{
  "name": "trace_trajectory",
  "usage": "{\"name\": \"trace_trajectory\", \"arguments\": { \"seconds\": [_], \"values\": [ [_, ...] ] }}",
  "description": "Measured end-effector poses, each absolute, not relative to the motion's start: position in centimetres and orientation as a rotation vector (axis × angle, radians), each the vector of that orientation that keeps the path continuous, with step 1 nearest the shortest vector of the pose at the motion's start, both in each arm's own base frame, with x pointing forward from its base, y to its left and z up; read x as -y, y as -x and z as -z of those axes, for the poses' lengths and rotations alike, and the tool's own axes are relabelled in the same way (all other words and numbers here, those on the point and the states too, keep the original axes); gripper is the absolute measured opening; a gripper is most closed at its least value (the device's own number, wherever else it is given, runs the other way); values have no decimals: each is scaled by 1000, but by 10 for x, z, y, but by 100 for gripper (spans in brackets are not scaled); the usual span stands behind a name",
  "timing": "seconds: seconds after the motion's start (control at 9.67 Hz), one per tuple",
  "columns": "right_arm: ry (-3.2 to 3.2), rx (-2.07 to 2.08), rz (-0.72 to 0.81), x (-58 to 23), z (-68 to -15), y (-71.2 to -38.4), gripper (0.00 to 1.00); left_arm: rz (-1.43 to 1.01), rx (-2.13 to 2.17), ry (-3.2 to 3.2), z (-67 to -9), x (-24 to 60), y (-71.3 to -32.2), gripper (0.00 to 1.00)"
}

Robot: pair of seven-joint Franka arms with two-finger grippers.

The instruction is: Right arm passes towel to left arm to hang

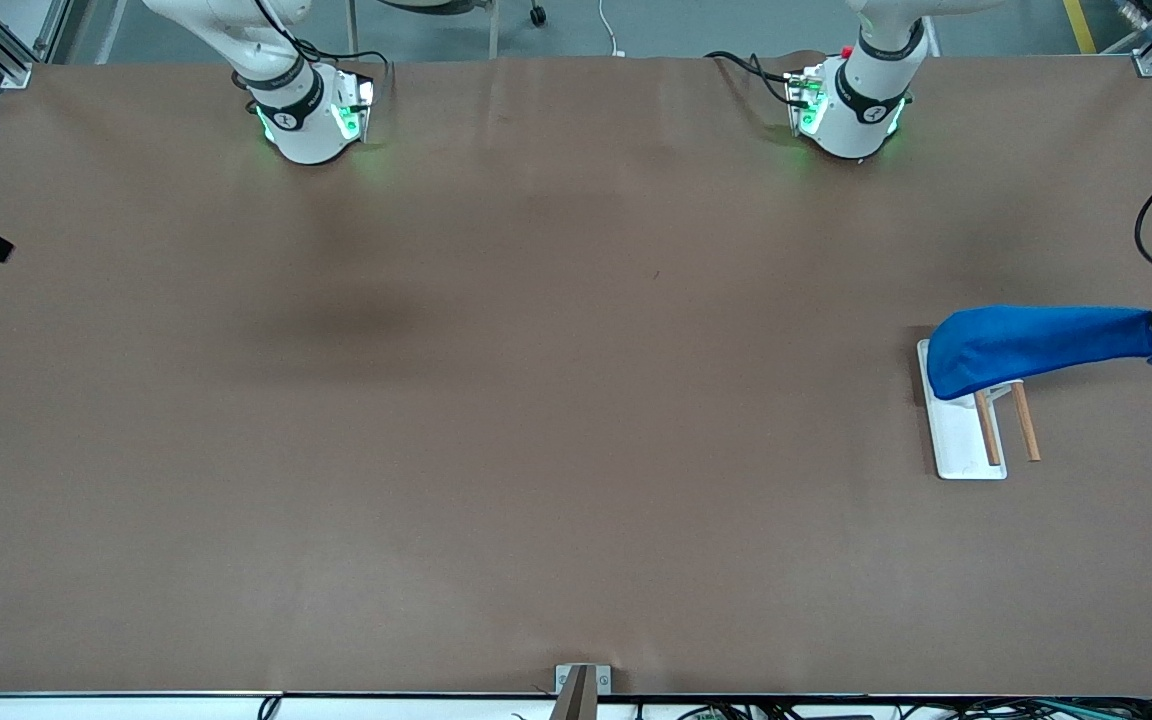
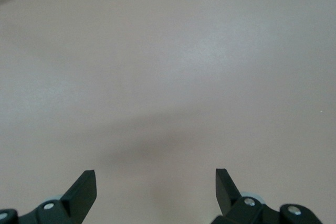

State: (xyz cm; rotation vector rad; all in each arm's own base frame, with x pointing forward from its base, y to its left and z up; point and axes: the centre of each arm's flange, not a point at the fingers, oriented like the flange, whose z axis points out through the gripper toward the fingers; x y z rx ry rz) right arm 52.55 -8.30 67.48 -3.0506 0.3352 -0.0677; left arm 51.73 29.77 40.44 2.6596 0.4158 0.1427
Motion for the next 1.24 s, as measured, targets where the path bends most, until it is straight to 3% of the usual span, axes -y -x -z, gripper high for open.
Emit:
{"name": "trace_trajectory", "arguments": {
  "seconds": [0.21,0.41,0.72,1.03,1.24],
  "values": [
    [3066,-330,58,82,-675,-527,100,-125,-470,-2666,-370,-303,-531,3],
    [3099,-329,37,83,-669,-530,100,-124,-484,-2674,-355,-303,-547,14],
    [3148,-305,30,77,-668,-532,100,-166,-628,-2722,-385,-284,-584,58],
    [3149,-302,31,76,-668,-532,100,-167,-485,-2925,-450,-194,-623,99],
    [3149,-299,31,75,-668,-532,100,-259,-375,-2929,-499,-157,-619,100]
  ]
}}
